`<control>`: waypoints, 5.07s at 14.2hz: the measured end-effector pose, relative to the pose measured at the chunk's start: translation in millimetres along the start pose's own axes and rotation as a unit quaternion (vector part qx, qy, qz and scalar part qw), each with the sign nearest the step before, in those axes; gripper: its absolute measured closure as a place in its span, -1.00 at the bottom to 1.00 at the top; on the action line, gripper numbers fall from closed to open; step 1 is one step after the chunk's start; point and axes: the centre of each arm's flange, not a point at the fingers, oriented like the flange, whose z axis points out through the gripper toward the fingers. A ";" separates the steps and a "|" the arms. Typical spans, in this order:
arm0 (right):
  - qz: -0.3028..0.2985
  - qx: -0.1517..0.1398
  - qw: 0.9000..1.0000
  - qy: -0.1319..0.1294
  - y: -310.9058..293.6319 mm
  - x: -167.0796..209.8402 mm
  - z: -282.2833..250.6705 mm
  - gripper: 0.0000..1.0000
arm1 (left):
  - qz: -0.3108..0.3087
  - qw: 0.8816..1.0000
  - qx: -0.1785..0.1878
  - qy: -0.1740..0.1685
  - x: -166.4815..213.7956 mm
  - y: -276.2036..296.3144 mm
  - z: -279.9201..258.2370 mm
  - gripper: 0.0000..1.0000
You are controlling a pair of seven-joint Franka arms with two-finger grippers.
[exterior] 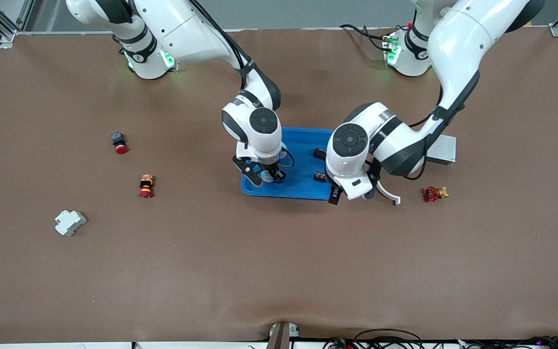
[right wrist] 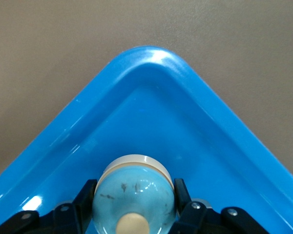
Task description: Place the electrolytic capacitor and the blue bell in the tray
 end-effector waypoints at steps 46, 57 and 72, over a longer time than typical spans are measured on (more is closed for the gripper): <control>-0.223 -0.100 0.970 -0.011 20.3 172.6 -155.9 -1.00 | 0.561 0.828 -0.006 0.020 276.4 -159.5 -295.9 -1.00; -0.320 -0.074 0.944 -0.027 134.1 359.8 -225.5 -1.00 | 0.543 0.839 -0.035 -0.010 295.1 -175.8 -301.3 -1.00; -0.384 -0.048 0.922 -0.013 225.7 440.2 -304.6 -1.00 | 0.557 0.829 -0.037 -0.009 279.7 -173.9 -304.0 -1.00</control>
